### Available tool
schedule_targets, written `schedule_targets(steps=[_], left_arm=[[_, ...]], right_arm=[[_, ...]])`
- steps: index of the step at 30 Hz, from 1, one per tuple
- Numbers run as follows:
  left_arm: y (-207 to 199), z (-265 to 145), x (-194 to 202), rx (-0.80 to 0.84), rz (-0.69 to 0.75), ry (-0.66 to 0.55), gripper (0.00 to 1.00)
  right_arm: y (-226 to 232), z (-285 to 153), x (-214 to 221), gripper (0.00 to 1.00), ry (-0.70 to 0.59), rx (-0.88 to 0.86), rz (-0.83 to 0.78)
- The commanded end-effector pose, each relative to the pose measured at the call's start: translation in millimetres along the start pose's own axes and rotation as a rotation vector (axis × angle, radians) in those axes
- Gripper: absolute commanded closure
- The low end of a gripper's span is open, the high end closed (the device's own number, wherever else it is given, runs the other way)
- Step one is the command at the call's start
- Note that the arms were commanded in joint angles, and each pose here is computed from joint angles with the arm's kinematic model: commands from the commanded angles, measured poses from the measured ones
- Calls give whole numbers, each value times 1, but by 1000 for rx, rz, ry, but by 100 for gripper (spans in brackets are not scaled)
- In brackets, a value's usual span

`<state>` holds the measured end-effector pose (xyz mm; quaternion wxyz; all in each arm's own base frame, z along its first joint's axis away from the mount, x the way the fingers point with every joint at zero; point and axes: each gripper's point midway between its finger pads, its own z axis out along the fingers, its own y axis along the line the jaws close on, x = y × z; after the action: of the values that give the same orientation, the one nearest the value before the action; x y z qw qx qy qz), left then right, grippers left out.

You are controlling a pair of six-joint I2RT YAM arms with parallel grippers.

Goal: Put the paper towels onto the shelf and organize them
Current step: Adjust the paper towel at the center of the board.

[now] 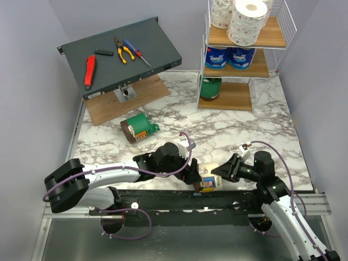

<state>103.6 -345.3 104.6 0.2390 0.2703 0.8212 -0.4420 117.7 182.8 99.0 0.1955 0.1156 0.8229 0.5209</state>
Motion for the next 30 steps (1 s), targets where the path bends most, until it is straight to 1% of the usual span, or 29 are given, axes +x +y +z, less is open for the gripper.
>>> schedule_targets(steps=[1,8,13,19,24,27,30], left_arm=[[-8,-2,-4,37,10,-26,15],[-8,-10,-7,35,17,-59,15],[-11,-29,-21,12,31,-131,14],[-13,-67,-50,-43,53,-294,13],[-7,-87,-62,-94,31,-390,13],[-1,-91,-57,-115,7,-395,13],[3,-90,-54,-124,-6,-397,13]], right_arm=[[16,-3,1,60,11,-77,-31],[27,-7,-1,71,6,-96,-59],[49,-20,-21,71,-92,-57,-133],[63,-41,-62,72,-217,153,-245],[69,-61,-97,73,-319,331,-310],[80,-72,-117,73,-386,390,-340],[80,-73,-130,73,-389,454,-358]])
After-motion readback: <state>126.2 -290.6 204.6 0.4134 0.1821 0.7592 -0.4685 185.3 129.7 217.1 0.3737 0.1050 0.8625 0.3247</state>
